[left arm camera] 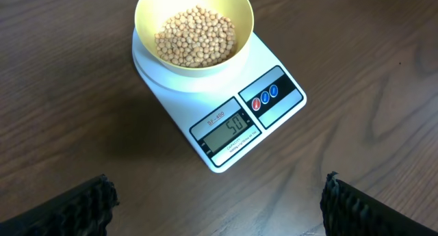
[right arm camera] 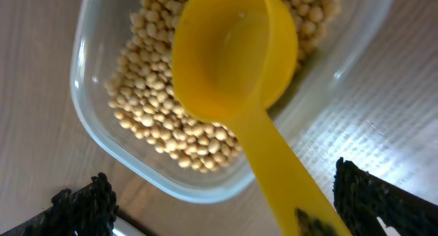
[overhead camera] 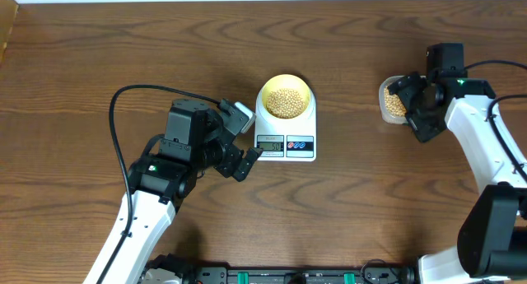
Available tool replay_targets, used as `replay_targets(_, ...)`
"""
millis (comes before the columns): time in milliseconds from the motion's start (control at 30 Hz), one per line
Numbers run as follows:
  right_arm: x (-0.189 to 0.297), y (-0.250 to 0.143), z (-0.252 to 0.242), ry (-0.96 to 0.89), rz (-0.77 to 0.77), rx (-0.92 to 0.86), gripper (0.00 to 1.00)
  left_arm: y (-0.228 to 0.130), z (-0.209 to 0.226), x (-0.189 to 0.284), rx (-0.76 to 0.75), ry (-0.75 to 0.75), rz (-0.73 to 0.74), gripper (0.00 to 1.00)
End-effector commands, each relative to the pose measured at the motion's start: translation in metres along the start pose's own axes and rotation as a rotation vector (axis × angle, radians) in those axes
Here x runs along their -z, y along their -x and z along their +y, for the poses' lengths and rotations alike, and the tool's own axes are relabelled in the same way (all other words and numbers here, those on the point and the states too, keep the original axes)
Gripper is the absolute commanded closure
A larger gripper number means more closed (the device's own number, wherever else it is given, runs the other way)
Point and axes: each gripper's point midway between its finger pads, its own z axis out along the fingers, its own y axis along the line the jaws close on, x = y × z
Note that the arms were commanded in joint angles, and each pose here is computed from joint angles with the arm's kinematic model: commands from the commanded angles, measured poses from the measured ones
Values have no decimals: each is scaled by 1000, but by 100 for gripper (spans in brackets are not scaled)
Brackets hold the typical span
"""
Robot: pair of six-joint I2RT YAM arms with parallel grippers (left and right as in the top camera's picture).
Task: Scoop item into bowl and weigh 50g on scale
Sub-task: 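Lower the scoop into the soybean tub, then open the right gripper to release the scoop in the tub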
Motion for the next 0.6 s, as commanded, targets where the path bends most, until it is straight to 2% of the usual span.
replay_targets(0, 23, 5, 2, 29, -39, 24, 1, 3, 1, 2, -3, 1, -12, 2)
replay_targets(567, 87, -1, -30, -4, -112, 53, 1, 3, 1, 2, -3, 1, -12, 2)
